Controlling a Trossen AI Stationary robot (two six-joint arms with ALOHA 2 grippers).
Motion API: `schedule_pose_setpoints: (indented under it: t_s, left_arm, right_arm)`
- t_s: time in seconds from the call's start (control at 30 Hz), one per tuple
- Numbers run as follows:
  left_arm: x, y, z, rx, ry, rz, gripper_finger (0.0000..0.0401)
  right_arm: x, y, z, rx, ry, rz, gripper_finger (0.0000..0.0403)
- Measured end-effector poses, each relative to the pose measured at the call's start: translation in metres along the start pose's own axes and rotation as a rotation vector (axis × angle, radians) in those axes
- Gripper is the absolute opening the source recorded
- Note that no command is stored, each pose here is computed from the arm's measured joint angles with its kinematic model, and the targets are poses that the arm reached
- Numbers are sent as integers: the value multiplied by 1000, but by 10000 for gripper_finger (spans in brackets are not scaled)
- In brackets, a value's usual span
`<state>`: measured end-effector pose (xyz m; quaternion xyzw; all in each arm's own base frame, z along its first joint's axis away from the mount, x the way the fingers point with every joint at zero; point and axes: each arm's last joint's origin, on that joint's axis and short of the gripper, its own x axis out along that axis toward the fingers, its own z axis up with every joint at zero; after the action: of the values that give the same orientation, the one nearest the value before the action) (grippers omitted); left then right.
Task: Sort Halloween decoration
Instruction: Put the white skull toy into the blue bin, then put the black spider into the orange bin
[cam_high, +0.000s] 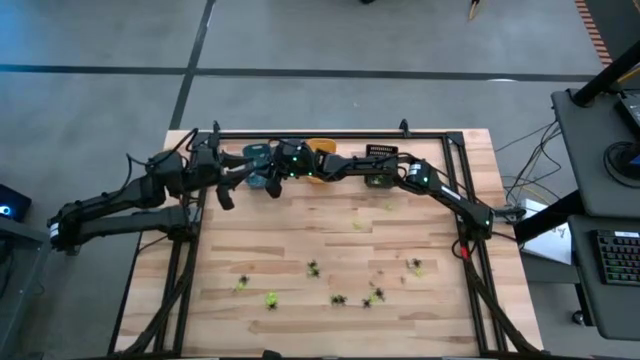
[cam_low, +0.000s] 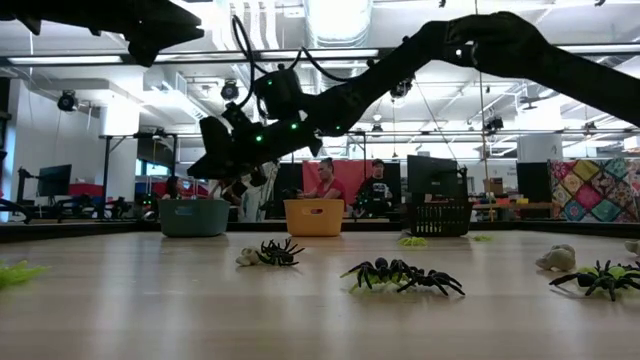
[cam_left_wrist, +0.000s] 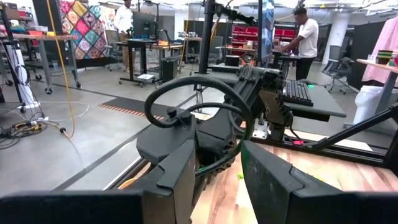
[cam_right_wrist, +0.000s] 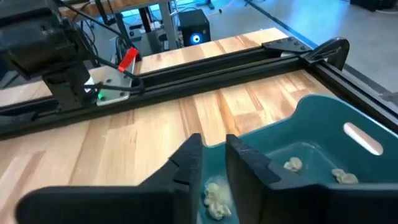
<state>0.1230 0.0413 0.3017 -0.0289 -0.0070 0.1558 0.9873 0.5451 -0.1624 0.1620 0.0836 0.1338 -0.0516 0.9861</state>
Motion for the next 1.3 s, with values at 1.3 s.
schedule_pose_setpoints:
  t_s: [1.3]
  left_arm:
    - [42, -64, -76, -283, 99, -285, 113]
  right_arm:
    - [-182, 199, -2, -192, 328, 231, 95]
